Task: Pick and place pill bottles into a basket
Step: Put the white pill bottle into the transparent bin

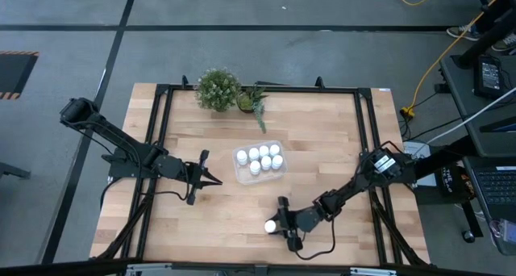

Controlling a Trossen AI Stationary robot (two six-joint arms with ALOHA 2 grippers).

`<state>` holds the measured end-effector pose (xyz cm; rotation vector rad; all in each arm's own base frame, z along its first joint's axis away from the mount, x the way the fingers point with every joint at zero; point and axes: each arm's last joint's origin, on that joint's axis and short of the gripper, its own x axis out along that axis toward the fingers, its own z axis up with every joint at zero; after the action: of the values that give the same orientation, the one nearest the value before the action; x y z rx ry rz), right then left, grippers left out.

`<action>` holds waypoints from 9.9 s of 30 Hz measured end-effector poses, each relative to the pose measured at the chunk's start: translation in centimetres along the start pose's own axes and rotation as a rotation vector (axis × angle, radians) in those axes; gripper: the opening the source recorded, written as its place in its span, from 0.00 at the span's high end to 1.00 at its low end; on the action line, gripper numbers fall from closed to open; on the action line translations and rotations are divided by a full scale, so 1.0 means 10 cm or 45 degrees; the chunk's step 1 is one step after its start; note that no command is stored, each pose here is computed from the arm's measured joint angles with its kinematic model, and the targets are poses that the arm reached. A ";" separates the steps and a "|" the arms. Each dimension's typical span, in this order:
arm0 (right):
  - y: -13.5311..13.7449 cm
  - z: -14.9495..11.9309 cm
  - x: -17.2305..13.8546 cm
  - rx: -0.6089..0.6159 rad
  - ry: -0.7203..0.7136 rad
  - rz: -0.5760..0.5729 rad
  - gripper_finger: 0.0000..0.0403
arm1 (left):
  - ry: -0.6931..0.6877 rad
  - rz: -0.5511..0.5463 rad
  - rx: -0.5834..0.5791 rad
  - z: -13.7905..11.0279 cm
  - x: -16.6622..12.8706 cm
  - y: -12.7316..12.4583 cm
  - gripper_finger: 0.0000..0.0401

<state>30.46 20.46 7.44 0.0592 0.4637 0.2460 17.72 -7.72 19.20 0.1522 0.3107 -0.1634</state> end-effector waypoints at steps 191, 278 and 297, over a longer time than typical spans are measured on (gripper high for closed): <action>-1.46 1.13 -0.84 -0.268 -0.195 -0.086 0.56 | 0.208 0.132 -0.098 1.10 1.22 0.51 0.62; -1.30 0.82 -1.75 -0.180 -0.215 -0.165 0.98 | 0.385 0.429 -0.262 0.07 0.97 0.42 0.62; -1.30 0.82 -1.75 -0.179 -0.215 -0.165 0.98 | 0.416 0.463 -0.301 0.01 1.00 0.42 0.62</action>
<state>21.89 3.47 20.94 -0.0869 0.2796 0.1445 27.89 -5.05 16.62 -0.0017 0.6172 0.2617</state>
